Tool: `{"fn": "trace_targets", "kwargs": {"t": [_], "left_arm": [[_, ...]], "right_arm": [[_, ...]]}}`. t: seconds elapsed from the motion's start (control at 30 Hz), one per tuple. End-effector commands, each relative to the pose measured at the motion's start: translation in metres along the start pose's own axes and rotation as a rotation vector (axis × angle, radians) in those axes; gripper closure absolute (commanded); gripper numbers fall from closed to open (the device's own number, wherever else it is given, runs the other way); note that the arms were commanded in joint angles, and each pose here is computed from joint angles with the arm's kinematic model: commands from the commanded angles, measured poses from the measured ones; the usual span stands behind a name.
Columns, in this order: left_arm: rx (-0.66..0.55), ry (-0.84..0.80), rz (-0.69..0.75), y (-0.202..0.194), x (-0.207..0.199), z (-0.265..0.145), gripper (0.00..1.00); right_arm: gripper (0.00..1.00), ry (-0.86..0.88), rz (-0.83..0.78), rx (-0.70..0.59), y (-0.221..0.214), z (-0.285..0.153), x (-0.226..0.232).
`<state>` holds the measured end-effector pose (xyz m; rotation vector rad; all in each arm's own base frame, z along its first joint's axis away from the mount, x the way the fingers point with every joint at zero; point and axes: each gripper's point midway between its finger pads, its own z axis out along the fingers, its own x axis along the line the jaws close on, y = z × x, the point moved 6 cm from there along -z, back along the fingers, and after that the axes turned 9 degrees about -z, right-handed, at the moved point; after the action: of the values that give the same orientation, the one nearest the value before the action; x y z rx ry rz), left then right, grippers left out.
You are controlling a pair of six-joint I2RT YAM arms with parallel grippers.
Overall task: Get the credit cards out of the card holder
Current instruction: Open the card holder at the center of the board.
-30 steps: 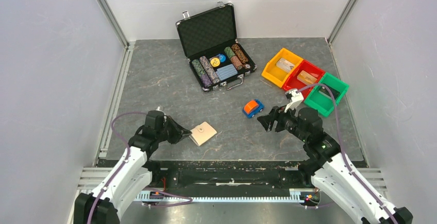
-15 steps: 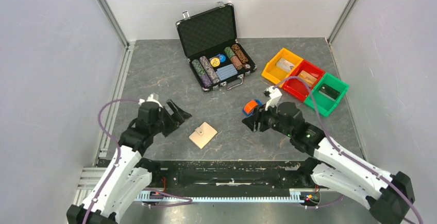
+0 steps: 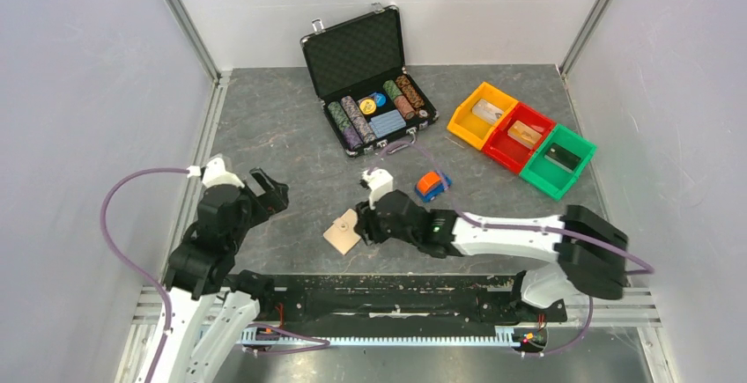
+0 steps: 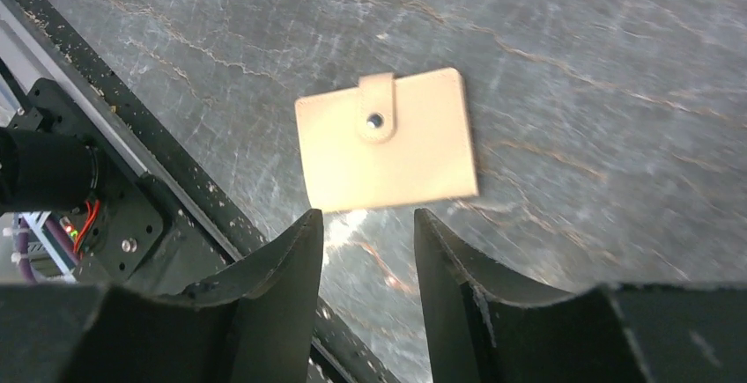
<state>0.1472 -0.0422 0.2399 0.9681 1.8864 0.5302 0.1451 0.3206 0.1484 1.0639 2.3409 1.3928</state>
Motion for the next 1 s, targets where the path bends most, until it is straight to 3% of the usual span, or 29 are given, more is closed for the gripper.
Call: {"fn": "trace_targets", "kwargs": {"t": [0.0,0.23,0.7,0.87,0.97], "left_arm": [[-0.166,0.018,0.004,0.019,0.010,-0.016,0.00],[-0.241,-0.054,-0.022,0.022,0.011,-0.029,0.00],[-0.208,-0.088,-0.016,0.017,0.007,-0.027,0.00],[-0.185,-0.117,-0.011,0.014,0.004,-0.027,0.00],[-0.166,-0.139,-0.006,0.012,0.001,-0.028,0.00]], "right_arm": [[0.55,-0.023,0.002,-0.084,0.027,0.032,0.022],[0.54,-0.065,-0.052,-0.022,0.016,0.065,0.025],[0.54,-0.120,-0.101,0.083,-0.014,0.096,0.023],[0.61,-0.175,-0.128,0.111,-0.025,0.098,0.018],[0.75,-0.212,-0.125,0.108,-0.028,0.098,0.013]]}}
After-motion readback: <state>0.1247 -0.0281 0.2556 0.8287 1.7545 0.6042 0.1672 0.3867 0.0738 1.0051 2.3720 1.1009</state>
